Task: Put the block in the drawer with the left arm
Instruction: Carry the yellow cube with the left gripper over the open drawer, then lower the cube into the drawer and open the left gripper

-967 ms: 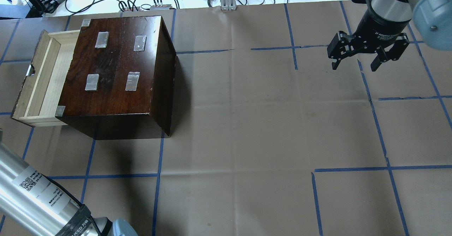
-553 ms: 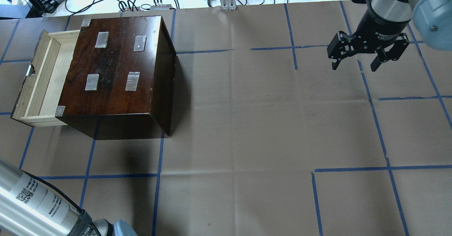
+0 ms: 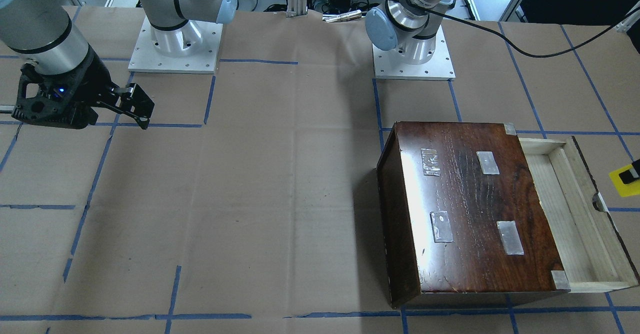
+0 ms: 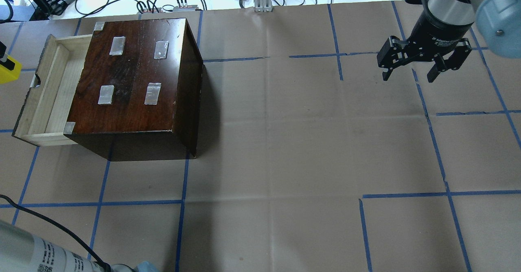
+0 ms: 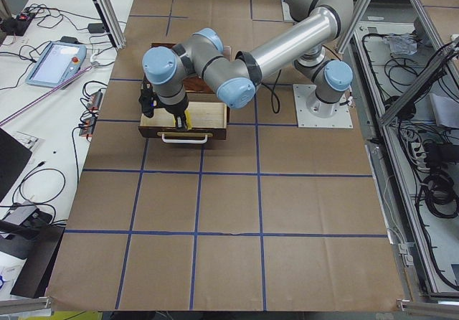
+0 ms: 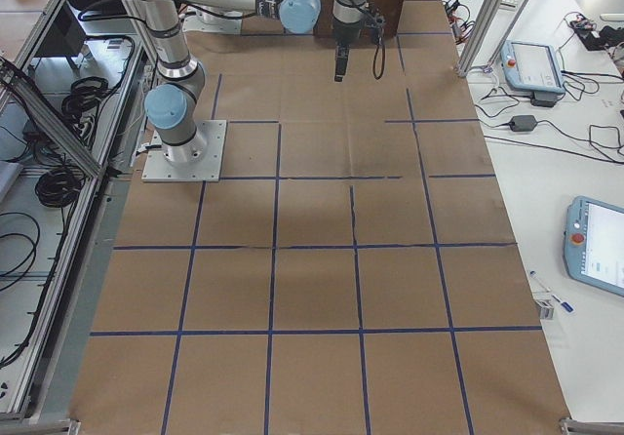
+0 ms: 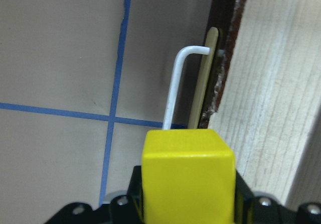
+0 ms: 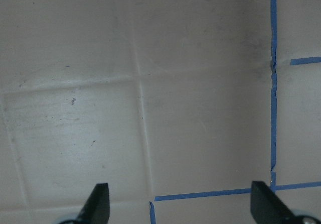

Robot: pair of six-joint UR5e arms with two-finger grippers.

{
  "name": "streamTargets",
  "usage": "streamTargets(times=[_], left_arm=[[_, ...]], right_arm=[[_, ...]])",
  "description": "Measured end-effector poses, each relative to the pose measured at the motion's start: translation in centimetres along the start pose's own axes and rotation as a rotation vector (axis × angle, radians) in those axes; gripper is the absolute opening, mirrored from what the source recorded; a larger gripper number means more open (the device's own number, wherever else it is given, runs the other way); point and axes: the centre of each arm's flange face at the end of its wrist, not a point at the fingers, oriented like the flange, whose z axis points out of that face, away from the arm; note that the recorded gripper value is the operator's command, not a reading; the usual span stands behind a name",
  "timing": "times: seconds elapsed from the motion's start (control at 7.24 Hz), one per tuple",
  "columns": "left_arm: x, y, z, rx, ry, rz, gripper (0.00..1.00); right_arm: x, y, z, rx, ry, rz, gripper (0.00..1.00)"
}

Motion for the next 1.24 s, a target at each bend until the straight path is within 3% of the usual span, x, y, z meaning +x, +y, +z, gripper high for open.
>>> streamTargets(times=[0.55,0.97,1.11,1.24], left_arm=[[5.7,3.7,5.7,0.106,-0.055,0.016,0.16],[5.6,3.3,9.1,0.092,-0.050,0.046,0.20],[5.9,3.2,9.6,0.083,-0.049,0.070,0.43],[6.1,3.2,10.0,0.073,-0.061,0.086,0.96]], right_arm=[[0.0,0.0,0.0,0.001,0.000,0.000,1.00],[0.0,0.0,0.0,0.001,0.000,0.000,1.00],[0.0,0.0,0.0,0.000,0.000,0.000,1.00],[0.0,0.0,0.0,0.000,0.000,0.000,1.00]])
